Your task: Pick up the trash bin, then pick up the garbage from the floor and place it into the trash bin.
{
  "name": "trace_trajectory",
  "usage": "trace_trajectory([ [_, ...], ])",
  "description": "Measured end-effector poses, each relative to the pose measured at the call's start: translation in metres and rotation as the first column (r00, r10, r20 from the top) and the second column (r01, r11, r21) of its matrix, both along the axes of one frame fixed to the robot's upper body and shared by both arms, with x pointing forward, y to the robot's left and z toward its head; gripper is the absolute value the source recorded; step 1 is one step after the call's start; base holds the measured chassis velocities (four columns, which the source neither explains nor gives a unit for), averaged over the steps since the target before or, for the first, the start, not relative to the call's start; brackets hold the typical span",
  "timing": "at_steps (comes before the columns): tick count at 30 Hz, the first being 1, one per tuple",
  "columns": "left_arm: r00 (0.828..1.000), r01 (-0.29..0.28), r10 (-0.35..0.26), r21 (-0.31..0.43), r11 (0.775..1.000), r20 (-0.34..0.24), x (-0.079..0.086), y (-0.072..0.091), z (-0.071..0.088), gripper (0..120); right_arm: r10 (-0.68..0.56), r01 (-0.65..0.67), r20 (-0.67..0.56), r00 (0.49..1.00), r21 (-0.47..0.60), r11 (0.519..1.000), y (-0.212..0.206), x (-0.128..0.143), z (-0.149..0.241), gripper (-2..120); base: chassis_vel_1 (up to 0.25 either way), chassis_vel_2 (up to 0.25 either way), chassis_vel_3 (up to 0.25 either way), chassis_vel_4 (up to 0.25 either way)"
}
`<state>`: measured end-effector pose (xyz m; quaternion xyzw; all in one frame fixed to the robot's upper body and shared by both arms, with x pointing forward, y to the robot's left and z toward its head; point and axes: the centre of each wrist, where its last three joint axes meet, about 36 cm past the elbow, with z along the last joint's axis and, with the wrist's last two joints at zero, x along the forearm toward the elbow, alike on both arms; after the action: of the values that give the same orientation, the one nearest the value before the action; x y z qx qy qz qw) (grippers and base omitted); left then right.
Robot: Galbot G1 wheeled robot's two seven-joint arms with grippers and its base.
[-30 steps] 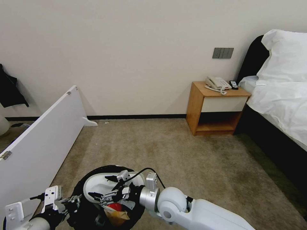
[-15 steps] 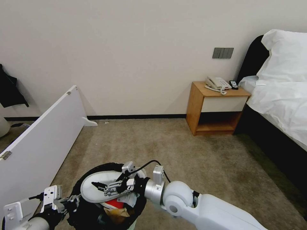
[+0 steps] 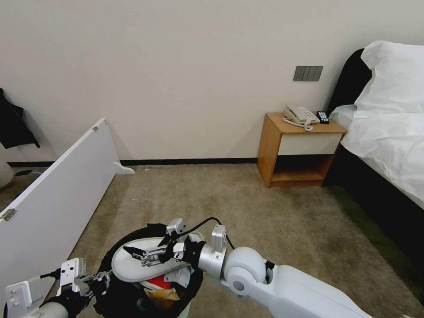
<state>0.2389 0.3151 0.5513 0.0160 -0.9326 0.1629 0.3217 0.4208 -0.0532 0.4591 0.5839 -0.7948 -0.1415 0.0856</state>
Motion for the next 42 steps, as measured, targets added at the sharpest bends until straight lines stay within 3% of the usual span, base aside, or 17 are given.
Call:
trace_trajectory([
  [21, 1.0, -0.001, 0.001, -0.002, 1.0, 0.016, 0.003, 0.001, 0.003, 4, -0.024, 0.017, 0.06, 0.998, 0.105, 0.994, -0.003, 0.01, 0.023, 100, 0.0, 0.0, 0.0, 0.0],
  [25, 1.0, -0.004, 0.004, 0.0, 1.0, 0.026, 0.004, 0.002, 0.004, 4, -0.097, 0.085, 0.087, 0.991, 0.137, 0.987, -0.011, 0.022, 0.036, 100, 0.0, 0.0, 0.0, 0.0],
  [29, 0.999, -0.019, 0.019, 0.004, 1.0, 0.033, 0.008, 0.007, 0.004, 4, -0.245, 0.225, 0.106, 0.964, 0.167, 0.96, -0.037, 0.043, 0.055, 100, 0.0, 0.0, 0.0, 0.0],
  [35, 0.998, -0.035, 0.035, -0.002, 0.999, 0.045, 0.013, 0.012, 0.003, 4, -0.448, 0.428, 0.129, 0.885, 0.155, 0.89, -0.101, 0.063, 0.067, 100, 0.0, 0.0, 0.0, 0.0],
  [37, 0.998, -0.041, 0.041, 0.004, 0.999, 0.047, 0.014, 0.014, 0.0, 4, -0.577, 0.562, 0.157, 0.801, 0.135, 0.816, -0.142, 0.065, 0.064, 100, 0.0, 0.0, 0.0, 0.0],
  [38, 0.998, -0.041, 0.041, 0.004, 0.999, 0.047, 0.014, 0.014, 0.0, 4, -0.577, 0.562, 0.157, 0.801, 0.135, 0.816, -0.142, 0.065, 0.064, 100, 0.0, 0.0, 0.0, 0.0],
  [39, 0.998, -0.043, 0.043, 0.005, 0.999, 0.047, 0.015, 0.014, -0.002, 4, -0.641, 0.629, 0.163, 0.75, 0.121, 0.768, -0.157, 0.061, 0.055, 100, 0.0, 0.0, 0.0, 0.0],
  [40, 0.998, -0.047, 0.047, 0.003, 0.999, 0.047, 0.014, 0.014, -0.003, 4, -0.674, 0.666, 0.16, 0.721, 0.108, 0.738, -0.162, 0.057, 0.049, 100, 0.0, 0.0, 0.0, 0.0],
  [41, 0.998, -0.047, 0.047, 0.003, 0.999, 0.047, 0.014, 0.014, -0.003, 4, -0.674, 0.666, 0.16, 0.721, 0.108, 0.738, -0.162, 0.057, 0.049, 100, 0.0, 0.0, 0.0, 0.0],
  [42, 0.997, -0.06, 0.06, 0.004, 0.998, 0.046, 0.011, 0.015, -0.004, 4, -0.715, 0.71, 0.162, 0.68, 0.095, 0.697, -0.165, 0.054, 0.041, 100, 0.0, 0.0, 0.0, 0.0],
])
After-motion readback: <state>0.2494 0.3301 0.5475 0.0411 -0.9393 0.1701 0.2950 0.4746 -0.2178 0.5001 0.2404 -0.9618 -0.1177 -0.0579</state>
